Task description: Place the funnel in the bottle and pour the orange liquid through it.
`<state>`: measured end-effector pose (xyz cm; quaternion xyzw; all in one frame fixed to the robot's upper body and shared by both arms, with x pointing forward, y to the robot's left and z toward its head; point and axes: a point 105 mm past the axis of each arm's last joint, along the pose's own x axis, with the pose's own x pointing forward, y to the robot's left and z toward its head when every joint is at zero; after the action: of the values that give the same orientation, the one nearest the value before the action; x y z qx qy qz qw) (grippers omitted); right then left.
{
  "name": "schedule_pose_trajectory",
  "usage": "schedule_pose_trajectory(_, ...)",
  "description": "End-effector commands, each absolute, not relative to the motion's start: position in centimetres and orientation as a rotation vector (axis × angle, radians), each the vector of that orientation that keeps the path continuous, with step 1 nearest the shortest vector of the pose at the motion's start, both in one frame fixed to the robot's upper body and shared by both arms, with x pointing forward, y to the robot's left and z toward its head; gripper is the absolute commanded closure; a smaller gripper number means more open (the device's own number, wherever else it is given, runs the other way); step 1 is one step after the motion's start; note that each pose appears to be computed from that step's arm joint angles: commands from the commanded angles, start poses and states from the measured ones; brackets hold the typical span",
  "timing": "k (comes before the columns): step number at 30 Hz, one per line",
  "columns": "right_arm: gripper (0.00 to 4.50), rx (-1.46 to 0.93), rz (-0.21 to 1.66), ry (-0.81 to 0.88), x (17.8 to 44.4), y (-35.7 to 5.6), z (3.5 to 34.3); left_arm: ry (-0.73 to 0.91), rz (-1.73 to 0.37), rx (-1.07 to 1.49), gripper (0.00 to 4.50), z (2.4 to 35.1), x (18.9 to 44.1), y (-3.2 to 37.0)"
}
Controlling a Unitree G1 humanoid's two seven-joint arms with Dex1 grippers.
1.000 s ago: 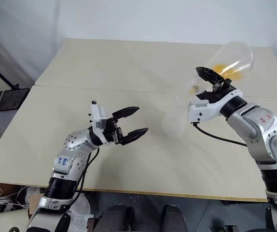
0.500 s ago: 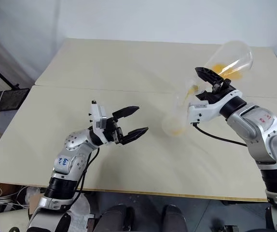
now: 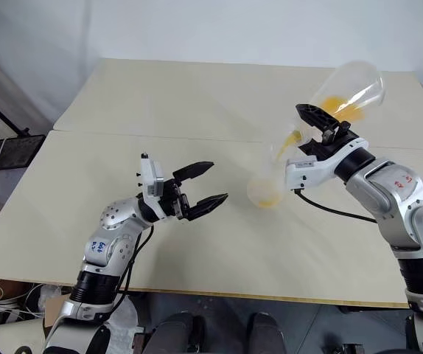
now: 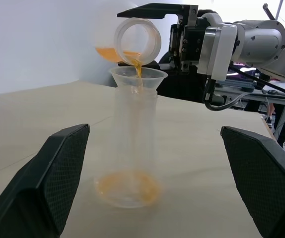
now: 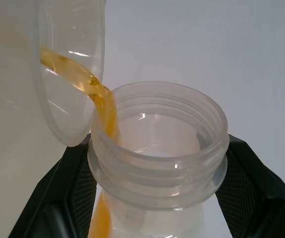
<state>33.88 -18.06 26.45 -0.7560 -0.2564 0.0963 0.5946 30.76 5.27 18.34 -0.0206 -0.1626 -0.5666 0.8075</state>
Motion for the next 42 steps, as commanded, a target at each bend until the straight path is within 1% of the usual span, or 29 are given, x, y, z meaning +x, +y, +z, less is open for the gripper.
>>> schedule_pose_trajectory(1,1.68,-1.773,0.171,-0.638,33.41,-18.48,27.77,-0.410,-1.218,-0.033,0.00,19.59,30.27,5.15)
schedule_pose_trajectory(5,1.68,-1.813,0.182,-0.639,33.41,-18.37,27.39,-0.410,-1.217,-0.033,0.00,19.65,30.33,5.16)
schedule_pose_trajectory(42,1.68,-1.856,0.131,-0.694,33.42,-18.29,27.54,-0.415,-1.218,-0.036,0.00,19.72,30.25,4.91)
